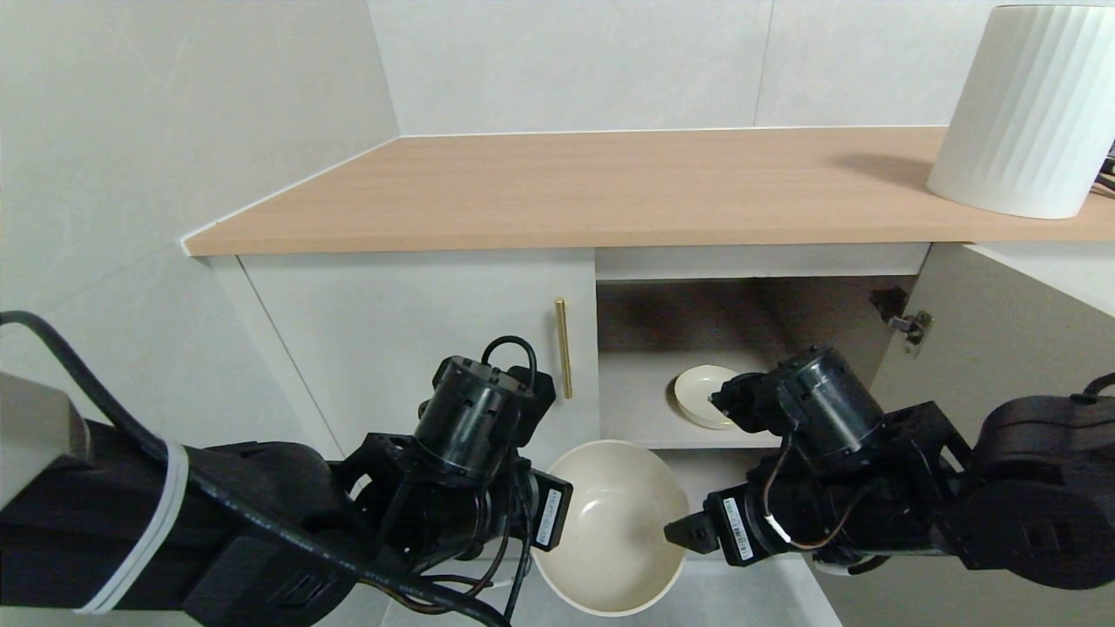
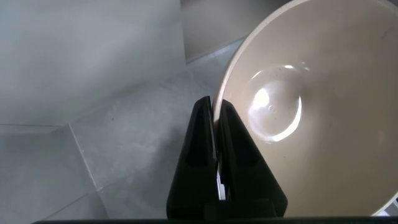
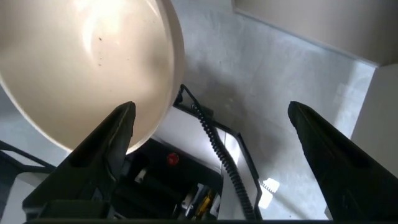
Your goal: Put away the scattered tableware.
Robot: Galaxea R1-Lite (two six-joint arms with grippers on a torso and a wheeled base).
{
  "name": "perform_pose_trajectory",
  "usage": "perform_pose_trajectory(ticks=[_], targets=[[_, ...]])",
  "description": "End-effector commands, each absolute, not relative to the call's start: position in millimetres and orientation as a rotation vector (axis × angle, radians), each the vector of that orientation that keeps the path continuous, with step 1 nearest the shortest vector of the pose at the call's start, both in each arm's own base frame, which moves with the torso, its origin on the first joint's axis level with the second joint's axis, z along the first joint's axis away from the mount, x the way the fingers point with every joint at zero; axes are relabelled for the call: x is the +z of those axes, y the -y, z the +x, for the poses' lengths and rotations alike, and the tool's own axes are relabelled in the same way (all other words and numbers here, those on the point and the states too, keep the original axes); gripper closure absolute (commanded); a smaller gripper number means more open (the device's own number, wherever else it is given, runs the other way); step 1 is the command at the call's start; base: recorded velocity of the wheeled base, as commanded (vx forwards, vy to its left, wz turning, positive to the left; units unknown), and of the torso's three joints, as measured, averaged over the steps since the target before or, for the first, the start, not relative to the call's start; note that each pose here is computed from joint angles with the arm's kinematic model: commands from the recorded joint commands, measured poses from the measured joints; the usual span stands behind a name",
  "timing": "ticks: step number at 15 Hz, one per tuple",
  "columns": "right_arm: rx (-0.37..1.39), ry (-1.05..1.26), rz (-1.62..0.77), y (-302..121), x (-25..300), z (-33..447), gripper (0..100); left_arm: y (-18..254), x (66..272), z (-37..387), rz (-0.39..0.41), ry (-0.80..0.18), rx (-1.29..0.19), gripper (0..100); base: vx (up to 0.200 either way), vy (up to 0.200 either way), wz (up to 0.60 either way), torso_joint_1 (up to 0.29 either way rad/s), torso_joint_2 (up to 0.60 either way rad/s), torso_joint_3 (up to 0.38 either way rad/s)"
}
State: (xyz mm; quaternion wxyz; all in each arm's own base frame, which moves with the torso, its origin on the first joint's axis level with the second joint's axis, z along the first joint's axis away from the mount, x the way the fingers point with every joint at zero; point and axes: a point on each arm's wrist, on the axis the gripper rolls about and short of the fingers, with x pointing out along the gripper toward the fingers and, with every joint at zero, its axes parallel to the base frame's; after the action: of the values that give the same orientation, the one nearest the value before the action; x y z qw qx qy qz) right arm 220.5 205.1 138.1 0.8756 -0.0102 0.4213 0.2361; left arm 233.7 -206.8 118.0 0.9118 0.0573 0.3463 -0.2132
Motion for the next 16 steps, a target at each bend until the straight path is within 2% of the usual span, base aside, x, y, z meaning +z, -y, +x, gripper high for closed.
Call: perform_pose_trajectory(ticks=[1,5,6,16], targets=[[0.488,-0.893,-0.026,-207.7,131.7,223.2,0,207.3,118.1,233.1,0.119,-0.713,-0.442,100,0.0,0.0,0.0,0.0,0.0,0.0],[0.483,-0.874,-0.017,-211.3,129.1,227.3,0,208.3,119.5,231.5,0.121,-0.707,-0.442,100,0.0,0.0,0.0,0.0,0.0,0.0],[0.484,-0.869,-0.012,-211.6,129.5,227.7,100,208.7,119.1,231.3,0.123,-0.707,-0.44,100,0.0,0.0,0.0,0.0,0.0,0.0],[0.48,-0.87,-0.003,-211.9,129.0,227.9,100,208.7,119.9,231.4,0.119,-0.705,-0.438,100,0.0,0.0,0.0,0.0,0.0,0.0]])
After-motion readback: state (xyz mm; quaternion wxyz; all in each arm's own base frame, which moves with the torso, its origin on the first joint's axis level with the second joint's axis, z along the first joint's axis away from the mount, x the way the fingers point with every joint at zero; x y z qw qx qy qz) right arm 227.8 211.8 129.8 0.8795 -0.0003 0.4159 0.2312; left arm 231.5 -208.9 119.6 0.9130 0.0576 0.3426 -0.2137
